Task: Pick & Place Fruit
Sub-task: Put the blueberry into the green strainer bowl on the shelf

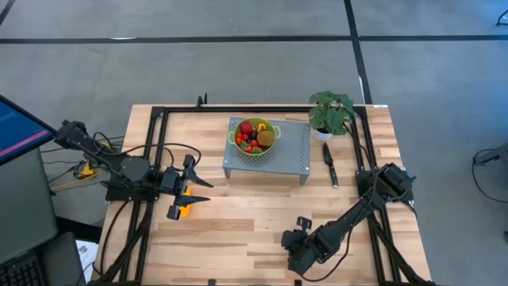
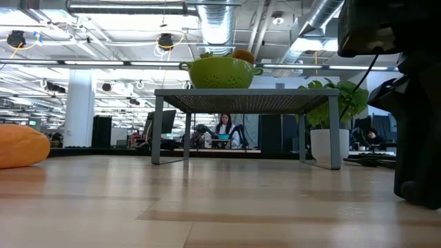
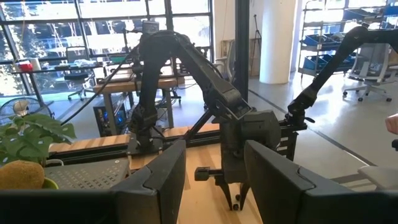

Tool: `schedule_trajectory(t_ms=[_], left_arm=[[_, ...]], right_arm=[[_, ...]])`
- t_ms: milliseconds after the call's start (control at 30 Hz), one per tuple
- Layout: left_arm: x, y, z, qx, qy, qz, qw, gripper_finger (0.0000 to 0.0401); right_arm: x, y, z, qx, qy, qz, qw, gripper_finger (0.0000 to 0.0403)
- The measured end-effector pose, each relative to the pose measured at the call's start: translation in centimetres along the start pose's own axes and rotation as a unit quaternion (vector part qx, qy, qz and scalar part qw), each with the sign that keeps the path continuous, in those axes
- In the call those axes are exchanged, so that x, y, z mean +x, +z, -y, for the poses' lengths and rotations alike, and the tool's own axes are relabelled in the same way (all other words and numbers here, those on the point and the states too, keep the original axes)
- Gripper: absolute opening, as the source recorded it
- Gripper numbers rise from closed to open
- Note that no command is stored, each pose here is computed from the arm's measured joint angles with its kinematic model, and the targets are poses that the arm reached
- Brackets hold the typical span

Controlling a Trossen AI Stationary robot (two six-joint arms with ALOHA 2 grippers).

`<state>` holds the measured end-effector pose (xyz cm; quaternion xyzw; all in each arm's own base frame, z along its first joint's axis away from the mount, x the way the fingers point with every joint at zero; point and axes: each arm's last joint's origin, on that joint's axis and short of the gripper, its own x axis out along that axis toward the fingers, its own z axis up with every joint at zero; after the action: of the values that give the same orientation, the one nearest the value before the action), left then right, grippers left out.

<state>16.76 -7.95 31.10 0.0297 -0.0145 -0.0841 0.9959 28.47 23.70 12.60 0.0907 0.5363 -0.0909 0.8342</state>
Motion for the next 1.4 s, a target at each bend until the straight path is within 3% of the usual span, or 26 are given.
schedule_trajectory(t_ms=[1000, 1400], left_arm=[[0.0, 0.1, 0.0, -0.001, -0.002, 0.004, 1.000, 0.0158], [0.0, 0.2, 0.0, -0.003, -0.001, 0.008, 1.000, 0.0158]], right_arm=[[0.1, 0.4, 0.4, -0.009, -0.004, -0.002, 1.000, 0.0070], [-2.9, 4.2, 2.7, -0.057, 0.015, 0.038, 0.998, 0.0070]])
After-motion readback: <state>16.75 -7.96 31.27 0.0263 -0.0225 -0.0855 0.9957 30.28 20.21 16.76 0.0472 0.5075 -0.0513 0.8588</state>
